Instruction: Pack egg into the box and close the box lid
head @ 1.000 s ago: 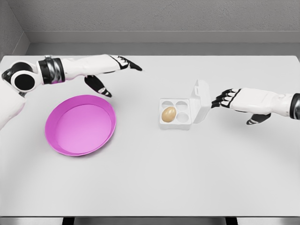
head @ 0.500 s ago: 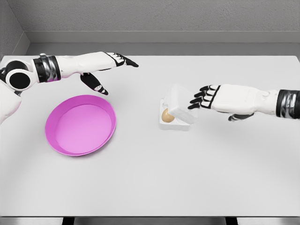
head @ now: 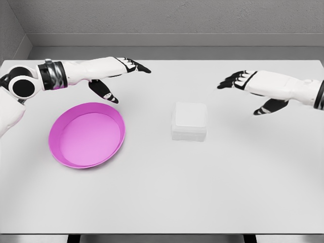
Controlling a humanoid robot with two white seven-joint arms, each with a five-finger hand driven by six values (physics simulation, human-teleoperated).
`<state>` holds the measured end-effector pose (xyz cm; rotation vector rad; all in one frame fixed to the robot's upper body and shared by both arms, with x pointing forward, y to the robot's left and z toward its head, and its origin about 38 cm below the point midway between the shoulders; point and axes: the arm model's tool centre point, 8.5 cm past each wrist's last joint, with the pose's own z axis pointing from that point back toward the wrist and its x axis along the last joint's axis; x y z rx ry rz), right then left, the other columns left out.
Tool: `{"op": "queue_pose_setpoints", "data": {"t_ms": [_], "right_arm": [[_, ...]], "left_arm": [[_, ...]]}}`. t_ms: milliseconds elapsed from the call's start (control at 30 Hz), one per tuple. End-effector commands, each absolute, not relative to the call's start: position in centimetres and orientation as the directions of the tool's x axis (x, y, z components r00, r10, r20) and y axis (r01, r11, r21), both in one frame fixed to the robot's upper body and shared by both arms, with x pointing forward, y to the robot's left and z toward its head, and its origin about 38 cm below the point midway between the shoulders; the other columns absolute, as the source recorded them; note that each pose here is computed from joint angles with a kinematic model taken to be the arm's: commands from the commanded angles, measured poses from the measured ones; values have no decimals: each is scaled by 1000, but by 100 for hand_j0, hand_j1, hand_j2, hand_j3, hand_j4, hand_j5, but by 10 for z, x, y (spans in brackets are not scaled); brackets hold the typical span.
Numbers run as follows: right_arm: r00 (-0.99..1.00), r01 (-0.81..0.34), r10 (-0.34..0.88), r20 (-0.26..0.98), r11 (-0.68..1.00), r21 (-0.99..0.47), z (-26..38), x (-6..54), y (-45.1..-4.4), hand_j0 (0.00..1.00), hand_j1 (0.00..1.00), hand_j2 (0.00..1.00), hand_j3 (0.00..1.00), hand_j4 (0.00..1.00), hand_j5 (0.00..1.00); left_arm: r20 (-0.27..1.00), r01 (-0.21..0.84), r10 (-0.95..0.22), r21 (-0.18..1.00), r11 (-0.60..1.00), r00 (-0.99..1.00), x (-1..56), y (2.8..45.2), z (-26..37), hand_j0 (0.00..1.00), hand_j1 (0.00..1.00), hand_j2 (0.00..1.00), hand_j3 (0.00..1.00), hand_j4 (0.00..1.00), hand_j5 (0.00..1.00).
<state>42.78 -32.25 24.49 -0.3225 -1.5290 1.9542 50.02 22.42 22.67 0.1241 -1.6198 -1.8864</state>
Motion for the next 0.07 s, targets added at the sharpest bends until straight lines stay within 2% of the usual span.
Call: {"op": "queue_pose_setpoints", "data": {"t_ms": [0, 33], "right_arm": [[-760, -334, 619, 199, -110, -936, 246, 429, -329, 100, 100, 100, 100, 100, 100], [-760, -332, 619, 196, -111, -937, 247, 429, -329, 100, 100, 100, 100, 100, 100]], "left_arm": [[333, 406, -522, 914, -27, -785, 501, 226, 227, 100, 100, 100, 100, 100, 100], [333, 406, -522, 914, -27, -785, 501, 226, 227, 100, 100, 100, 100, 100, 100]]}}
